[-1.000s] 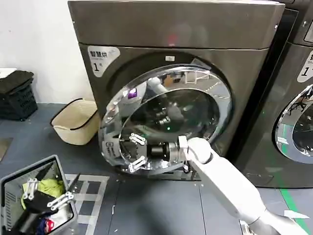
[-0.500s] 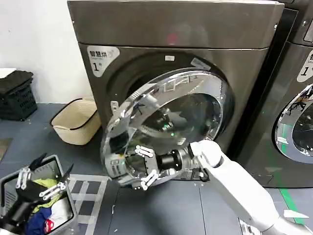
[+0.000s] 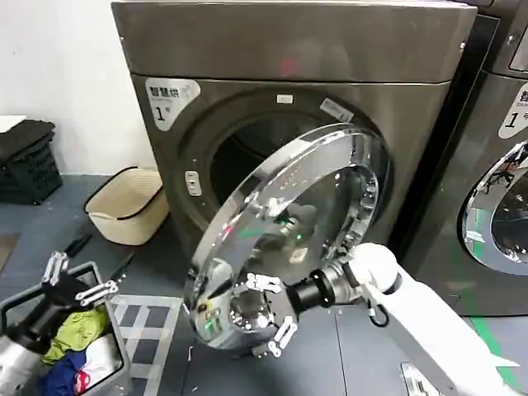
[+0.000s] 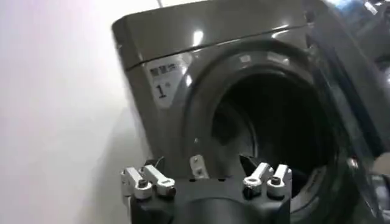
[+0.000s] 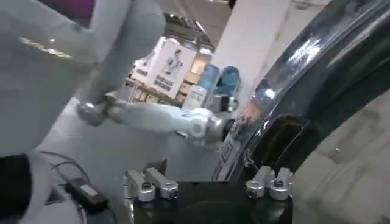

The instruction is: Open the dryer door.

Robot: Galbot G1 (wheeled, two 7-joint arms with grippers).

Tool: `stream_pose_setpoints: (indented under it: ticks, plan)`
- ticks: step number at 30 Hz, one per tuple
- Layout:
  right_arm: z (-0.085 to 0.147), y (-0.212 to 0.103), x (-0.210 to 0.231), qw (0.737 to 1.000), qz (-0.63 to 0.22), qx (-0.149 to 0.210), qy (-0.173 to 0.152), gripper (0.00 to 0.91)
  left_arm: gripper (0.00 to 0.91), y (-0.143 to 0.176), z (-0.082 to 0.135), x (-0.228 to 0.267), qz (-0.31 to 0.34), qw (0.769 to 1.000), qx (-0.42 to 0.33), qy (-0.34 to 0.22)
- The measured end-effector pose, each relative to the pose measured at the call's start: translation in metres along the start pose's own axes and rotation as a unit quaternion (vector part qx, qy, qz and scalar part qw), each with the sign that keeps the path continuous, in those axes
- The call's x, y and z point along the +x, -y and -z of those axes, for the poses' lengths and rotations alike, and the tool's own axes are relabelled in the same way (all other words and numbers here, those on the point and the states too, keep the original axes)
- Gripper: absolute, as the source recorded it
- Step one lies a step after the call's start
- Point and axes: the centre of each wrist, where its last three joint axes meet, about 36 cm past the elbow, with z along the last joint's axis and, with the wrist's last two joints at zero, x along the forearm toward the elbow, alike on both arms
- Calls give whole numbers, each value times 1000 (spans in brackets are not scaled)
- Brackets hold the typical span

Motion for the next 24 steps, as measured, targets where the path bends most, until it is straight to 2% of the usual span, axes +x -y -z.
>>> stream_pose_setpoints:
  ticks: [15, 24]
  plan:
    - [13, -50, 58, 997, -53, -16, -49, 907, 907, -20, -10, -64, -97, 995, -14, 9]
    - [29, -123, 98, 989, -129, -28, -72, 907, 907, -37, -14, -102, -144, 989, -20, 20]
